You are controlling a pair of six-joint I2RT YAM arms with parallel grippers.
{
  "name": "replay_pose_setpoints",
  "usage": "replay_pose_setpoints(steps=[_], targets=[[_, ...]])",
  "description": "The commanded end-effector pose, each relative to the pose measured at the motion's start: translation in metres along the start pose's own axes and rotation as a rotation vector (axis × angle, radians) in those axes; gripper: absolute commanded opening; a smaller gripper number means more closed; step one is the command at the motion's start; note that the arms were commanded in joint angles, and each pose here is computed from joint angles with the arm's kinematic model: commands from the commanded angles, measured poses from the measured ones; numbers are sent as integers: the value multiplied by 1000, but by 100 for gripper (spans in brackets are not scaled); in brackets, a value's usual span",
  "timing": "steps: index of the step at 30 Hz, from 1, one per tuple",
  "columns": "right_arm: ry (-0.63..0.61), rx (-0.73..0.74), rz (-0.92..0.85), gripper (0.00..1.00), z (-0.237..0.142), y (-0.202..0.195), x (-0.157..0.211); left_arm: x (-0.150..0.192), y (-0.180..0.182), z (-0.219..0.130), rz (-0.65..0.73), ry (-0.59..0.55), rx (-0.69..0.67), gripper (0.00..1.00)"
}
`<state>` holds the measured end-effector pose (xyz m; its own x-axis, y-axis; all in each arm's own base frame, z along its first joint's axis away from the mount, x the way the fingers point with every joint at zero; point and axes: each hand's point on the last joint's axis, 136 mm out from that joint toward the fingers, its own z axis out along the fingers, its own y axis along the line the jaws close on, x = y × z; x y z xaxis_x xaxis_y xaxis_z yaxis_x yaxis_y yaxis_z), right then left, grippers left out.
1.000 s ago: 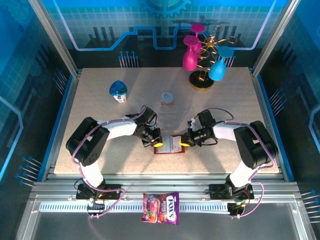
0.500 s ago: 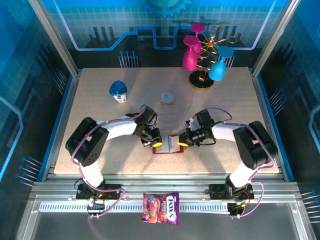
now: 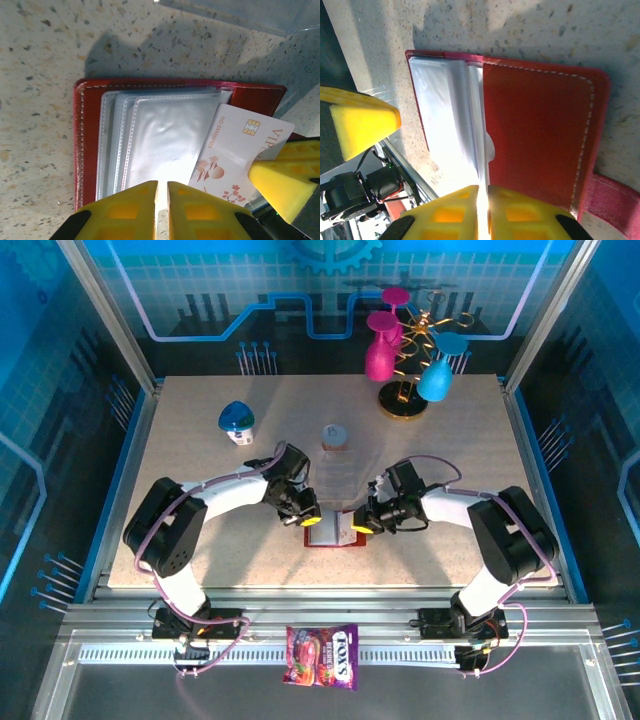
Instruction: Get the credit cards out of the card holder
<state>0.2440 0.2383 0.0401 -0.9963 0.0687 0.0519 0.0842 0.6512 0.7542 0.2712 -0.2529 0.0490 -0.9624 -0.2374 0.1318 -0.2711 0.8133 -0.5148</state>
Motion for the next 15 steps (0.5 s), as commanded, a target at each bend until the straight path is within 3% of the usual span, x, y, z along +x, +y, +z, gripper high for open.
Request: replay_pose_setpoints(steps=[1, 15], targets=[[1, 26, 9, 14, 0, 3, 6, -2, -5, -15, 26, -10, 12, 14], [-21, 96, 6, 9, -7, 4, 6, -7, 4, -14, 11, -9, 7, 13]])
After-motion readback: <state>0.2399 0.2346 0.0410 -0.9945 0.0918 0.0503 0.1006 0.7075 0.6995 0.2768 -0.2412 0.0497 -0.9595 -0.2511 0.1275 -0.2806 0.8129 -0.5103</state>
